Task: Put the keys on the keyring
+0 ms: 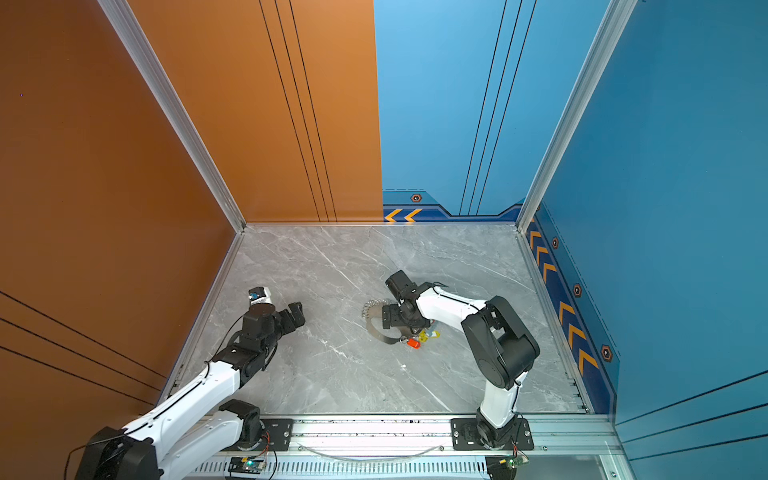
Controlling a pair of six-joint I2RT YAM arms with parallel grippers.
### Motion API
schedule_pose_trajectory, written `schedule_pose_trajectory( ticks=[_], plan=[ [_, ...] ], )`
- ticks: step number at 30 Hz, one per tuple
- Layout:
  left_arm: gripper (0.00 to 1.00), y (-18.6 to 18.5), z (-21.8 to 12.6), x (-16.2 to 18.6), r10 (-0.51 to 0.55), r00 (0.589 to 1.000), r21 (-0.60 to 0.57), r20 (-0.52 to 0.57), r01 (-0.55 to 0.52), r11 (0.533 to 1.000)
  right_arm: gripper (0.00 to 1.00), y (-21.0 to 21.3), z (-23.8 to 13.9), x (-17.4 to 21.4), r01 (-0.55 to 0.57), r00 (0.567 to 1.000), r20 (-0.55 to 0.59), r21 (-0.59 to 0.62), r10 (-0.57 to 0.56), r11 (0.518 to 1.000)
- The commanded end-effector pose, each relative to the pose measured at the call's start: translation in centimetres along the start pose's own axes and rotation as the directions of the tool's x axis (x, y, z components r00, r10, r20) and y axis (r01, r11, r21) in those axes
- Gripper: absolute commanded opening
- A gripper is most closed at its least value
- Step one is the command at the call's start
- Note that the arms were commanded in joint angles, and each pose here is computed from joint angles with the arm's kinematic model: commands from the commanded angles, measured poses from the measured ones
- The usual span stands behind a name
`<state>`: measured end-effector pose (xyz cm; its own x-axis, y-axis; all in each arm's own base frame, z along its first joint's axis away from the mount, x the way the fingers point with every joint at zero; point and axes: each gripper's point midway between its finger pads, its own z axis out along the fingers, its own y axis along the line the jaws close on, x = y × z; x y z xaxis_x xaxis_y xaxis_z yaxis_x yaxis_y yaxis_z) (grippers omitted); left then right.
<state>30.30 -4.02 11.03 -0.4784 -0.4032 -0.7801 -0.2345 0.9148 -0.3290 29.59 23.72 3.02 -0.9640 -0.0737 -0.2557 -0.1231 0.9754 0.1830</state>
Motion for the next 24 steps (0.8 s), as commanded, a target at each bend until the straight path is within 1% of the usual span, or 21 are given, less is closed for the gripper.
schedule_pose_trajectory(
  ticks=[1, 6, 9, 11, 15, 18, 24],
  plan=[
    [0.98, -0.3, 0.0, -0.5, -0.006, 1.000, 0.010, 0.009, 0.006, 1.000, 1.00, 2.4, -0.7, 2.3, 0.002, 1.000, -0.025, -0.023, -0.003, 1.000],
    [0.98, -0.3, 0.1, -0.5, -0.007, 1.000, 0.012, 0.006, 0.006, 1.000, 1.00, 7.2, -1.5, 4.1, 0.067, 0.997, -0.021, -0.089, -0.069, 0.994],
    [0.98, -0.2, 0.1, -0.4, -0.004, 1.000, 0.010, 0.004, 0.004, 1.000, 1.00, 9.0, -2.7, 4.4, 0.105, 0.994, -0.007, -0.122, -0.106, 0.987],
    [0.98, -0.3, 0.1, -0.4, -0.004, 1.000, 0.011, 0.003, 0.004, 1.000, 1.00, 8.8, -3.9, 3.9, 0.131, 0.991, 0.023, -0.112, -0.130, 0.985],
    [0.98, -0.6, 0.3, -0.3, -0.004, 1.000, 0.022, -0.005, 0.004, 1.000, 1.00, 6.0, -5.9, 1.3, 0.161, 0.982, 0.109, -0.036, -0.156, 0.986],
    [0.98, -0.8, 0.5, -0.1, -0.003, 1.000, 0.030, -0.020, 0.004, 1.000, 0.98, 4.7, -5.7, -0.5, 0.128, 0.986, 0.115, -0.031, -0.123, 0.991],
    [0.98, -0.9, 0.7, 0.1, 0.000, 0.999, 0.033, -0.032, 0.001, 0.999, 0.94, 6.0, -3.8, -3.3, 0.114, 0.986, 0.125, -0.053, -0.106, 0.992]
  ],
)
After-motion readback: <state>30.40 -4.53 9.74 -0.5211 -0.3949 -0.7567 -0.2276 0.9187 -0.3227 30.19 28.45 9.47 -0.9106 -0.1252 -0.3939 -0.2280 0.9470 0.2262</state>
